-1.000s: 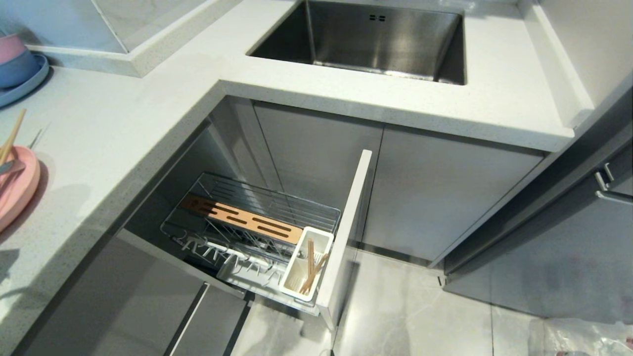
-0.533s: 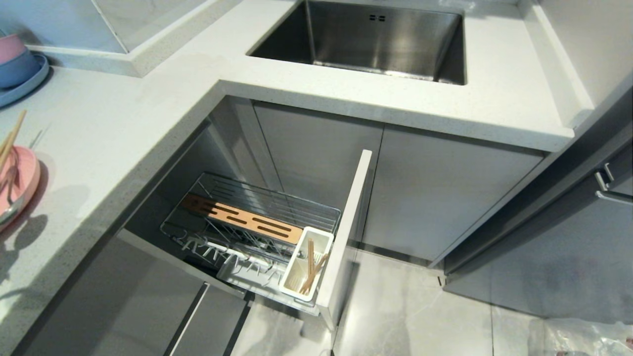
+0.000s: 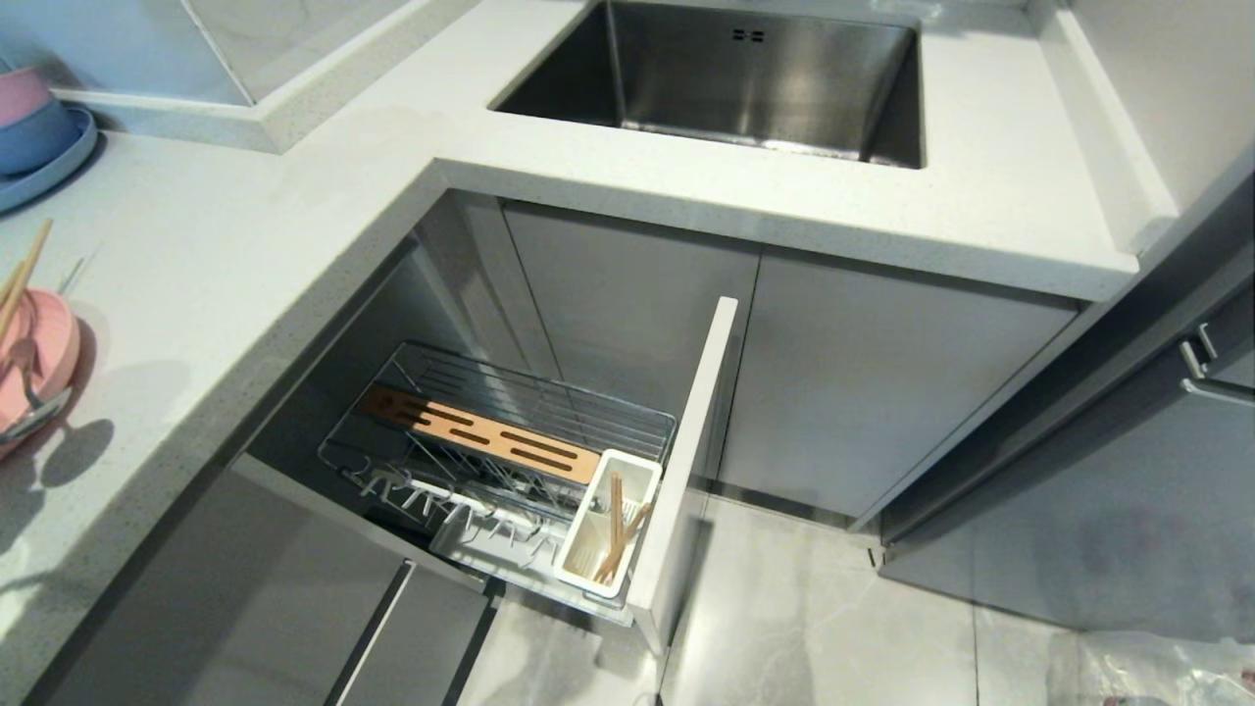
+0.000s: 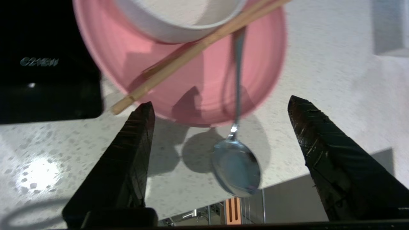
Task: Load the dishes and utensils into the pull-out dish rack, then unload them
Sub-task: Take the spoon out of the cupboard, then close the cupboard
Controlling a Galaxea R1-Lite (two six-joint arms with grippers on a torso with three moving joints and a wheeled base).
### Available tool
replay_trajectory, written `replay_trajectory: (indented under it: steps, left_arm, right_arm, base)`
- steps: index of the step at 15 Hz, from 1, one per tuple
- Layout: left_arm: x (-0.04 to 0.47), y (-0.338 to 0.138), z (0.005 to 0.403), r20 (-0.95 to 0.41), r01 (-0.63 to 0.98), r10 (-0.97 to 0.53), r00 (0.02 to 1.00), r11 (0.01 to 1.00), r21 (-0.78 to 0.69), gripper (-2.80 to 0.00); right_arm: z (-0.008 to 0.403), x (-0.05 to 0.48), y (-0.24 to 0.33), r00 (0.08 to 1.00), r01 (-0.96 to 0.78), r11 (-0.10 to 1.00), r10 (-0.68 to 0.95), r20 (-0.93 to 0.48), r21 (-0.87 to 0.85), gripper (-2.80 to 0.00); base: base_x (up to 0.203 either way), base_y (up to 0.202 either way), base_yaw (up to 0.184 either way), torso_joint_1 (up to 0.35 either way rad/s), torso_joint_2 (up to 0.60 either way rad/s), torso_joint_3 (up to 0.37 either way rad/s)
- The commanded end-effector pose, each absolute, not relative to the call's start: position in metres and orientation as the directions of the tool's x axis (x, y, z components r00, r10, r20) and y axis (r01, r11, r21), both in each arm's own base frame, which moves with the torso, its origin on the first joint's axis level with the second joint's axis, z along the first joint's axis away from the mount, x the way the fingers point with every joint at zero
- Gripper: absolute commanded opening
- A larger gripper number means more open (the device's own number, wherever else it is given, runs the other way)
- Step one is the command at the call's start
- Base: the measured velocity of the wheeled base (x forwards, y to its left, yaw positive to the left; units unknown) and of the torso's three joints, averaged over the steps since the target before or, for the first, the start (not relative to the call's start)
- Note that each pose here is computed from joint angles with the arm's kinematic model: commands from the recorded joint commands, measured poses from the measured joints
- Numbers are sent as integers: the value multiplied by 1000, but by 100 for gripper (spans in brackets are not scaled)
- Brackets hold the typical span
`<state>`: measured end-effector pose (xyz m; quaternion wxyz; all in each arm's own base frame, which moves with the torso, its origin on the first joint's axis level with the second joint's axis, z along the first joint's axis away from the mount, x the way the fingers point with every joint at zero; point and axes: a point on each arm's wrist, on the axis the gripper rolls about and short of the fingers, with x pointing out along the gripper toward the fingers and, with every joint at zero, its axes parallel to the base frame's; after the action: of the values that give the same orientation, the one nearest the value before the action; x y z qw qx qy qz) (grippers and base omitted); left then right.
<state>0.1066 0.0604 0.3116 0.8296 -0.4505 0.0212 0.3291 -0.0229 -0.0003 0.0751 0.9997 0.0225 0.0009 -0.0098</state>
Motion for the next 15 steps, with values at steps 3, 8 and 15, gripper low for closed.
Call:
replay_trajectory:
  steps: [3,8,15]
  left_arm:
    - [103,51,335,-243,-503,493,835,505,-702,-280]
    - [91,33,385,-51,-351,406,913,712,-608,-280]
    - [65,-8,439,172,204,-134,976,841,-502,-280]
  right_arm:
    - [75,-23,0,1000,20,999,-20,-5,45,-280]
    - [75,-23,0,1000,20,999,-20,-5,46,-280]
    - [75,-23,0,1000,20,999,-20,-5,45,-280]
  base:
    - [0,0,0,0,0,0]
    - [0,0,0,0,0,0]
    - [0,0,0,0,0,0]
